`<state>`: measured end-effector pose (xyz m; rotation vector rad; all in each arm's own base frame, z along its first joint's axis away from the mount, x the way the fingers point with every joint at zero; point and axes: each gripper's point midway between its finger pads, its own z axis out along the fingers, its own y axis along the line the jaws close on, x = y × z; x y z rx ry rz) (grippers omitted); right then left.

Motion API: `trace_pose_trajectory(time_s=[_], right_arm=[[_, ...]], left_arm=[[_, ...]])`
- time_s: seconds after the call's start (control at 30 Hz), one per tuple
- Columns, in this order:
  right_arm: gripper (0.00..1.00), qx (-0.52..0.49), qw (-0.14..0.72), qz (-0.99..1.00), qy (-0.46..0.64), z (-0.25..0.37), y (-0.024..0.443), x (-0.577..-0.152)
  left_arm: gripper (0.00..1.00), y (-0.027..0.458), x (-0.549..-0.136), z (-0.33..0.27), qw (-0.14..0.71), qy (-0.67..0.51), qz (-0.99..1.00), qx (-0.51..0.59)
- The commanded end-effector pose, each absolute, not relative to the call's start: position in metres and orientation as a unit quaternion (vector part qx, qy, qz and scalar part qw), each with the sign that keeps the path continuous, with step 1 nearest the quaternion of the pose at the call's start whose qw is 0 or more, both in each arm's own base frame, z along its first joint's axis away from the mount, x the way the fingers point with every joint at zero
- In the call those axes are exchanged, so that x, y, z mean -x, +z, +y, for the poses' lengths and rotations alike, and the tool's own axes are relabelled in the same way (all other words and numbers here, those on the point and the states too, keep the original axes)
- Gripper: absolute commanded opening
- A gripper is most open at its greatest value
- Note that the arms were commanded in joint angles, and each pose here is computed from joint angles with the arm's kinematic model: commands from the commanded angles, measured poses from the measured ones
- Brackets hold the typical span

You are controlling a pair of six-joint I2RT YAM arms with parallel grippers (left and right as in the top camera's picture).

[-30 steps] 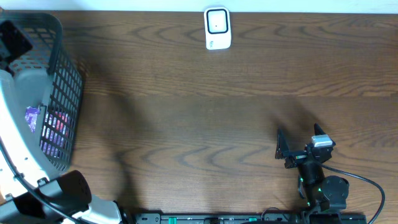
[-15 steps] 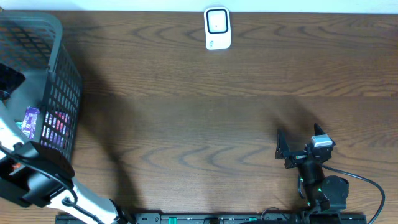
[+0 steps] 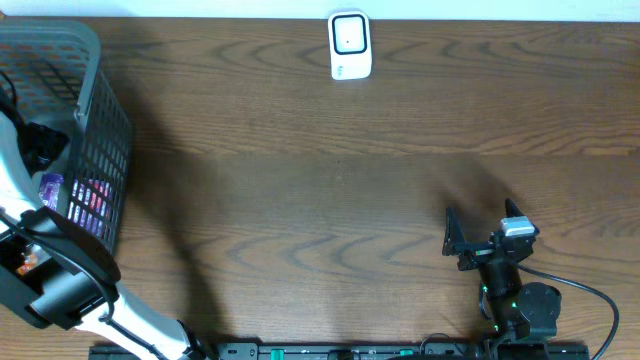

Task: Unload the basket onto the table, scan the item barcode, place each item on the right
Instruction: 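Grasp the purple snack package in the basket with the left gripper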

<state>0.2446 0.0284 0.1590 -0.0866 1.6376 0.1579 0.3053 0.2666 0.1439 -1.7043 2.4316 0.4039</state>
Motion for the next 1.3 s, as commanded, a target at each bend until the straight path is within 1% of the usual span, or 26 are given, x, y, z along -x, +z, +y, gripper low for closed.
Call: trace_pose_trajectory(time_s=[0.0, 0.17, 0.2, 0.37, 0.43, 0.5, 0.53, 0.57, 0.6, 0.67, 0.7, 0.73, 0.77, 0.8, 0.83, 0.9, 0.93, 0.97, 1.0, 1.03, 1.07, 1.17, 1.27], right_arm=[[0.99, 0.034, 0.678, 0.731, 0.072, 0.028, 0.158, -0.245], [0.99, 0.034, 0.678, 0.731, 0.072, 0.028, 0.158, -0.245], [0.99, 0.033, 0.678, 0.731, 0.072, 0.028, 0.158, -0.245], [0.99, 0.034, 0.678, 0.731, 0.072, 0.028, 0.158, -0.245], [0.99, 0.034, 0.678, 0.731, 0.072, 0.028, 0.158, -0.245], [0.99, 0.033, 0.678, 0.731, 0.072, 0.028, 0.158, -0.245], [0.99, 0.033, 0.678, 0.731, 0.072, 0.028, 0.158, -0.245], [0.99, 0.034, 0.678, 0.731, 0.072, 0.028, 0.158, -0.245], [0.99, 0.034, 0.678, 0.731, 0.072, 0.028, 0.158, -0.245], [0.99, 0.033, 0.678, 0.731, 0.072, 0.028, 0.158, -0.245], [0.99, 0.033, 0.678, 0.731, 0.072, 0.028, 0.158, -0.245], [0.99, 0.034, 0.678, 0.731, 0.072, 0.028, 0.158, -0.245], [0.99, 0.033, 0.678, 0.731, 0.072, 0.028, 0.158, -0.245], [0.99, 0.033, 0.678, 0.731, 0.072, 0.028, 0.158, -0.245], [0.99, 0.033, 0.678, 0.731, 0.072, 0.028, 0.158, -0.245], [0.99, 0.033, 0.678, 0.731, 0.072, 0.028, 0.158, -0.245], [0.99, 0.034, 0.678, 0.731, 0.072, 0.028, 0.158, -0.245], [0.99, 0.033, 0.678, 0.731, 0.072, 0.028, 0.158, -0.245], [0.99, 0.033, 0.678, 0.731, 0.072, 0.028, 0.158, -0.245], [0.99, 0.034, 0.678, 0.731, 0.072, 0.028, 0.158, -0.245], [0.99, 0.034, 0.678, 0.731, 0.072, 0.028, 0.158, -0.245], [0.99, 0.033, 0.678, 0.731, 0.072, 0.028, 0.158, -0.245], [0.99, 0.033, 0.678, 0.731, 0.072, 0.028, 0.158, -0.245]], left_arm=[[0.98, 0.118, -0.301, 0.26, 0.049, 0.135, 0.809, 0.57], [0.98, 0.092, -0.294, 0.255, 0.036, 0.135, 0.81, 0.569], [0.95, 0.087, -0.293, 0.255, 0.035, 0.135, 0.81, 0.569], [0.83, 0.071, -0.288, 0.251, 0.026, 0.135, 0.811, 0.568], [0.76, 0.068, -0.287, 0.25, 0.024, 0.135, 0.812, 0.568], [0.74, 0.064, -0.285, 0.249, 0.021, 0.135, 0.812, 0.568], [0.72, 0.063, -0.284, 0.248, 0.02, 0.135, 0.812, 0.567], [0.67, 0.061, -0.283, 0.247, 0.017, 0.135, 0.812, 0.567], [0.64, 0.06, -0.281, 0.246, 0.014, 0.135, 0.813, 0.567], [0.64, 0.056, -0.278, 0.244, 0.008, 0.135, 0.813, 0.566], [0.64, 0.053, -0.276, 0.243, 0.005, 0.135, 0.813, 0.566], [0.73, 0.048, -0.274, 0.241, 0.002, 0.135, 0.814, 0.566], [0.87, 0.045, -0.273, 0.24, 0.002, 0.133, 0.814, 0.566], [0.96, 0.043, -0.274, 0.24, 0.004, 0.132, 0.814, 0.566], [0.99, 0.042, -0.273, 0.24, 0.003, 0.132, 0.814, 0.565], [0.99, 0.042, -0.273, 0.239, 0.002, 0.132, 0.814, 0.566], [0.8, 0.042, -0.273, 0.239, 0.002, 0.132, 0.814, 0.565], [0.53, 0.042, -0.273, 0.239, 0.002, 0.132, 0.817, 0.561], [0.35, 0.042, -0.273, 0.239, 0.0, 0.132, 0.822, 0.555], [0.13, 0.043, -0.273, 0.239, -0.002, 0.132, 0.83, 0.542], [0.08, 0.044, -0.273, 0.24, -0.002, 0.132, 0.835, 0.534], [0.07, 0.061, -0.276, 0.241, 0.005, 0.132, 0.838, 0.53], [0.07, 0.095, -0.287, 0.244, 0.043, 0.119, 0.832, 0.54]])
